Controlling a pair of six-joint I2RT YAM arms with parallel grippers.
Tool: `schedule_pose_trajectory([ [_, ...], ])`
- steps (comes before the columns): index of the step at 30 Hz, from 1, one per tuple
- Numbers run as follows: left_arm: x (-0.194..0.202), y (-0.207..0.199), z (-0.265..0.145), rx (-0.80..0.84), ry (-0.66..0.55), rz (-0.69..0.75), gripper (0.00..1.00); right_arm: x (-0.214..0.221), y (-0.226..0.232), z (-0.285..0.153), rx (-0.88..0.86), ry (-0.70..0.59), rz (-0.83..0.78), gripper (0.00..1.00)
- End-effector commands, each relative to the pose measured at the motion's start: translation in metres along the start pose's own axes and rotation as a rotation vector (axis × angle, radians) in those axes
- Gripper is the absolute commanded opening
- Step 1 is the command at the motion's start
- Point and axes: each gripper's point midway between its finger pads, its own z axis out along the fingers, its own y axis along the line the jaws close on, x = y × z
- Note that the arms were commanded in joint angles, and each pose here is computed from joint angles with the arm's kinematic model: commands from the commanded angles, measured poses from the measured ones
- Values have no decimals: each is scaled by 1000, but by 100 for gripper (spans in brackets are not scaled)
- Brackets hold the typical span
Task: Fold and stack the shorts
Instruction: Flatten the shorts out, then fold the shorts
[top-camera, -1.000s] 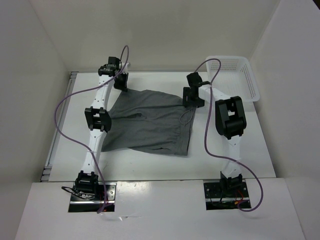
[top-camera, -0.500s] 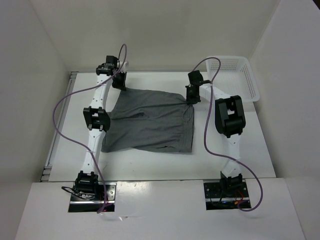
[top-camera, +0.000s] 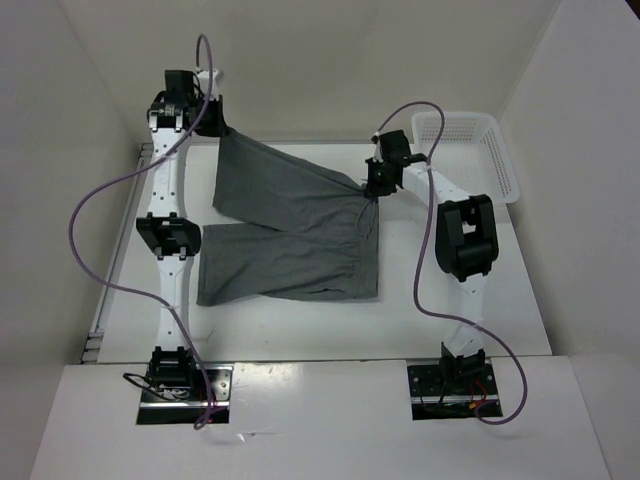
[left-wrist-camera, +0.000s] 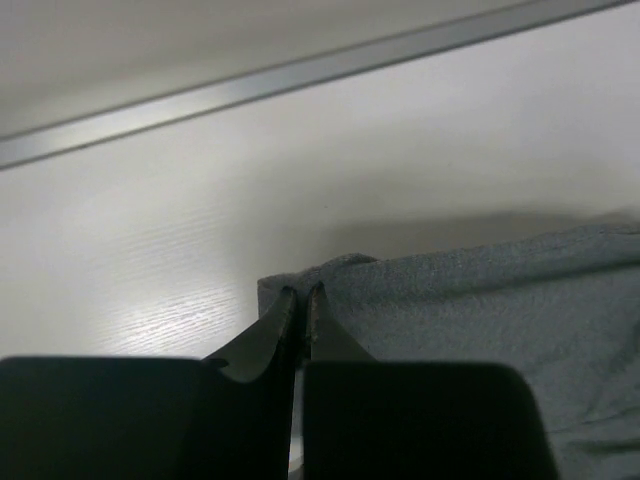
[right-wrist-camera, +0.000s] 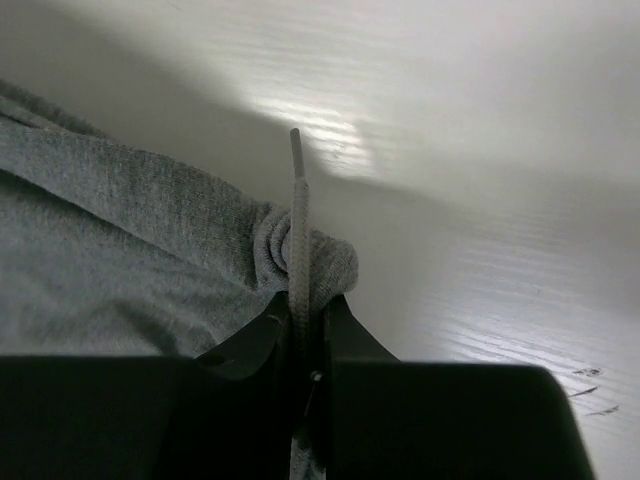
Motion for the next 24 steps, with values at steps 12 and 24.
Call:
schedule_pose_trajectory([
  [12, 17, 1, -130, 42, 138, -147, 0, -16, 78, -101, -277, -246, -215, 0],
  [24, 156, -42, -164, 98, 315, -239, 0, 44, 91, -110, -283, -284, -321, 0],
])
